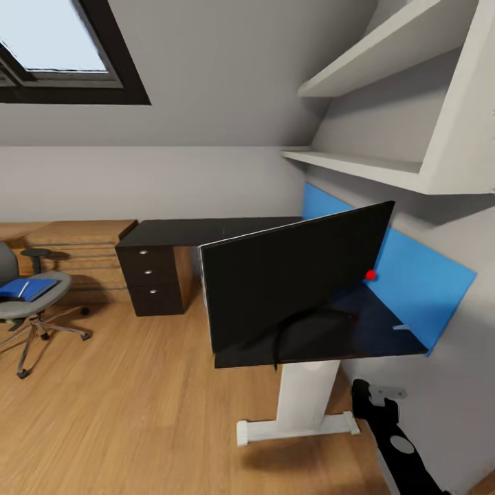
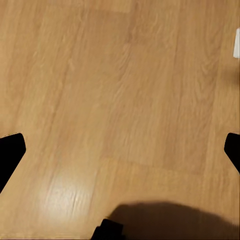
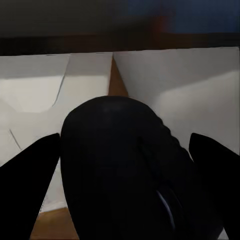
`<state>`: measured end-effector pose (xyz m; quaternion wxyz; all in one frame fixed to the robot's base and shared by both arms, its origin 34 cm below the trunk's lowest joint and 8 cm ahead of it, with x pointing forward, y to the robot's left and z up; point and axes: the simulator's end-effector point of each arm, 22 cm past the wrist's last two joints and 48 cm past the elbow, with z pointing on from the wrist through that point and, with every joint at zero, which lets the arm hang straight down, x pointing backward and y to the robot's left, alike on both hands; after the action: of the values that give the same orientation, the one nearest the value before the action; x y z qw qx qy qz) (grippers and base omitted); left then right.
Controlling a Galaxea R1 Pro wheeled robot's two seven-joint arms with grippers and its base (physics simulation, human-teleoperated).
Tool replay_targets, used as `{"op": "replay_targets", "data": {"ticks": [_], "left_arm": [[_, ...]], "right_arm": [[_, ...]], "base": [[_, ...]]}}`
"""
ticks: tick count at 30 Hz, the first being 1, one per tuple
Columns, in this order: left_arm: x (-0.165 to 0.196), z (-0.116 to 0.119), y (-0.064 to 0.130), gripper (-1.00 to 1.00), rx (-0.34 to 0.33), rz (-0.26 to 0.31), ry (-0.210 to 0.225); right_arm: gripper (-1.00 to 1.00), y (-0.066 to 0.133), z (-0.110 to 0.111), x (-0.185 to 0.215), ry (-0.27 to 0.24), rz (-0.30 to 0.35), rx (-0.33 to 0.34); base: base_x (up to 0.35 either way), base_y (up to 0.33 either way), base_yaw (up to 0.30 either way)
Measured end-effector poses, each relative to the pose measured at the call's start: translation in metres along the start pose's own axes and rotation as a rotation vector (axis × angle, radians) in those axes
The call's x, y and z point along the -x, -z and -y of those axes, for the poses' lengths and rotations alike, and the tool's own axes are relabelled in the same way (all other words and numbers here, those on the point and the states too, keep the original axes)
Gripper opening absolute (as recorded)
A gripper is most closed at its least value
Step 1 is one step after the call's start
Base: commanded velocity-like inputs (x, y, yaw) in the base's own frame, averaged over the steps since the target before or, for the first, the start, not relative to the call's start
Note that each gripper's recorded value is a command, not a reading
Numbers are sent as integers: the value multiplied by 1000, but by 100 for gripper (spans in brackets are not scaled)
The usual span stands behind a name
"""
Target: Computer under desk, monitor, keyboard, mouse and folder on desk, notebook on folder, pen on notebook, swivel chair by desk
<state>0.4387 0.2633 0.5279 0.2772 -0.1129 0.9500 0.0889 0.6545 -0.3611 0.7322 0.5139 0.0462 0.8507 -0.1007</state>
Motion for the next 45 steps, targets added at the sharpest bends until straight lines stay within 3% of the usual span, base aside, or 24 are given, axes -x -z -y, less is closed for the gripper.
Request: {"op": "replay_targets", "data": {"ticks": [5, 12, 15, 21, 30, 37, 45], "left_arm": [[0, -2, -1, 100, 1, -3, -1], [0, -4, -1, 100, 1, -2, -2], [-1, -4, -1, 100, 2, -3, -3], [-22, -11, 1, 100, 13, -46, -18], [-26, -10, 2, 100, 11, -50, -24], [-23, -9, 6, 100, 9, -48, -24], [-18, -10, 16, 100, 9, -50, -23]], "right_arm": [[-100, 2, -17, -13, 2, -18, 26], [-100, 17, -59, -99, -7, -164, 85], [-100, 36, -84, -143, -15, -178, 124], [-100, 64, -98, -184, -29, -162, 148], [-100, 80, -123, -189, -71, -127, 167], [-100, 83, -126, -184, -73, -124, 172], [-100, 89, -125, -175, -65, -127, 179]], "base": [[-301, 189, 0], [-231, 257, 0], [-167, 299, 0], [-156, 305, 18], [-65, 151, 241], [-2, 5, 270], [0, 0, 48]]}}
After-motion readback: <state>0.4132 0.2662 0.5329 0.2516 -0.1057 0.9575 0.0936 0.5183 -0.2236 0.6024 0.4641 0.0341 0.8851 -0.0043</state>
